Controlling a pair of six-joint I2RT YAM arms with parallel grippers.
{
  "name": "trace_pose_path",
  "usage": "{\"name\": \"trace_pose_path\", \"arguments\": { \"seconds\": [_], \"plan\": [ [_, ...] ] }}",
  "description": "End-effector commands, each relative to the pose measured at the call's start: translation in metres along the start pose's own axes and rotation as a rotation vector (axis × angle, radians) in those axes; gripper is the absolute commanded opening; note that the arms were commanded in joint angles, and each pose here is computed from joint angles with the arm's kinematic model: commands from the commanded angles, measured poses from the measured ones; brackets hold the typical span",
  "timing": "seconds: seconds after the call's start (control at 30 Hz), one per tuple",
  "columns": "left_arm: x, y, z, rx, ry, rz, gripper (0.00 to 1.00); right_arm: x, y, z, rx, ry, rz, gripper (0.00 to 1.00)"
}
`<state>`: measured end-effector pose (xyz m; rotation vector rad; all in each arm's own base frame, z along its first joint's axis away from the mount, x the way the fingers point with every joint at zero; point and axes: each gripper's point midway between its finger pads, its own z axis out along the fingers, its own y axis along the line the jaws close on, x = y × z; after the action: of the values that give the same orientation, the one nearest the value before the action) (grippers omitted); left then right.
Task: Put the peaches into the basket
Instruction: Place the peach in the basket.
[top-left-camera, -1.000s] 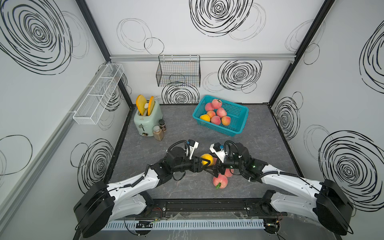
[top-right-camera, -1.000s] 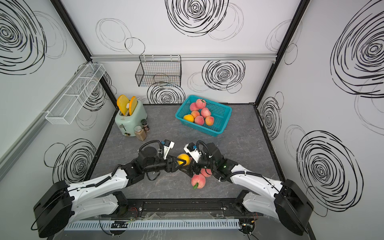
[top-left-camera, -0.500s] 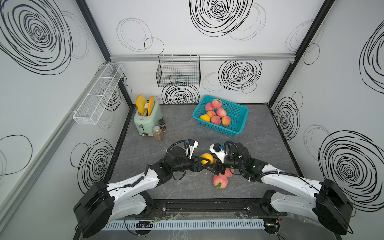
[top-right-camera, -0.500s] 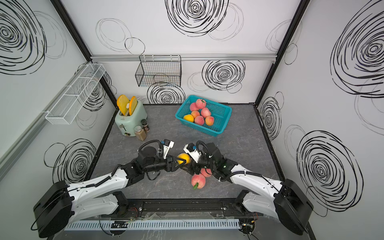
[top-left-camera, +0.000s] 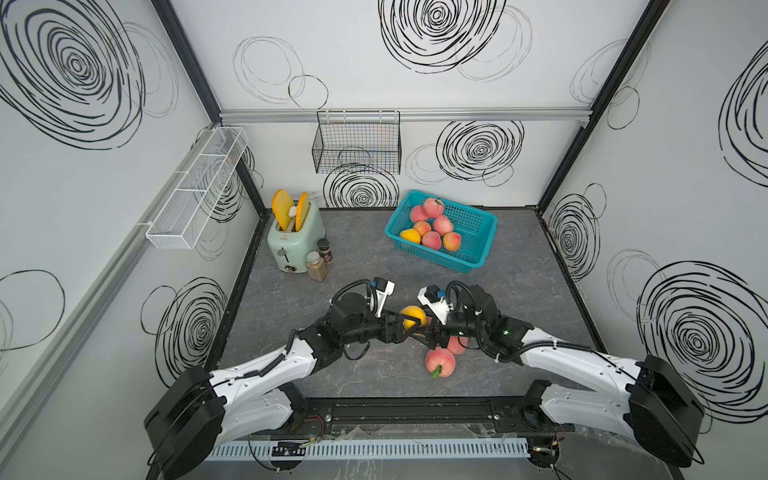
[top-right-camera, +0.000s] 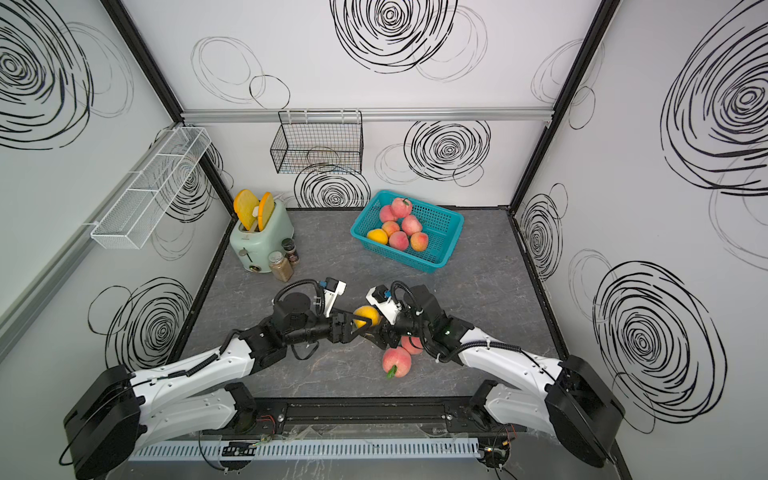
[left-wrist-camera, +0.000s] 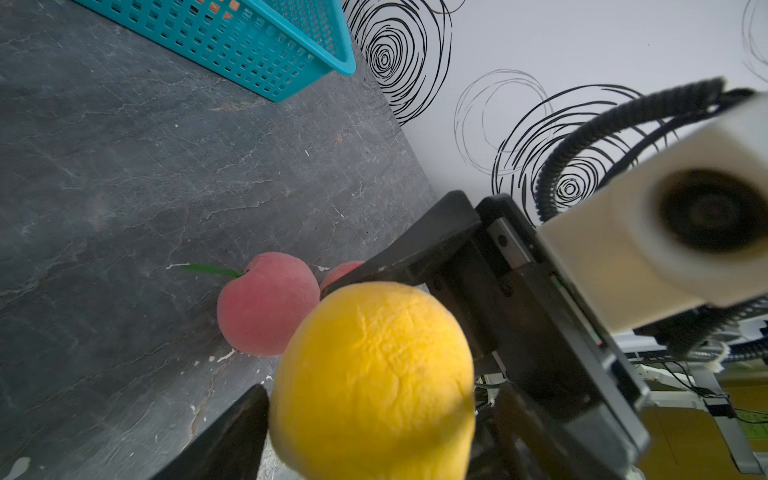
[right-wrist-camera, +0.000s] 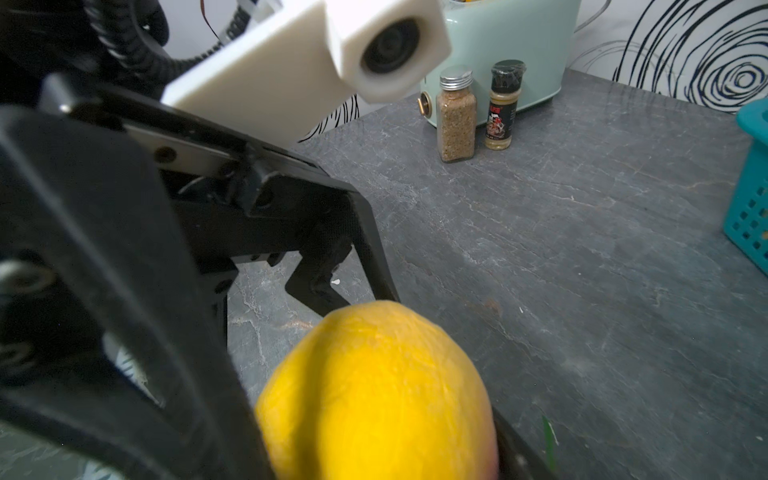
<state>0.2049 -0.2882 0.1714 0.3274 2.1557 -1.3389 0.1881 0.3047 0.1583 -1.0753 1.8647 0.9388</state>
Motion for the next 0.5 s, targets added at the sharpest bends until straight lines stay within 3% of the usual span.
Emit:
{"name": "trace_pose_path", "arguments": {
  "seconds": [0.0,0.03,0.47],
  "plan": [
    [-0.008,-0.004,-0.008,0.03,-0.037,0.018,0.96,-0.015,-0.012,-0.001,0.046,-0.032,0.007,0.66],
    [-0.01,-0.001,-0.01,0.02,-0.043,0.015,1.0,-0.015,-0.015,-0.002,0.053,-0.033,0.014,0.65],
    [-0.028,0.039,-0.028,-0.129,-0.101,0.027,0.98,-0.038,-0.083,-0.017,0.226,-0.088,0.157,0.66]
  ]
}}
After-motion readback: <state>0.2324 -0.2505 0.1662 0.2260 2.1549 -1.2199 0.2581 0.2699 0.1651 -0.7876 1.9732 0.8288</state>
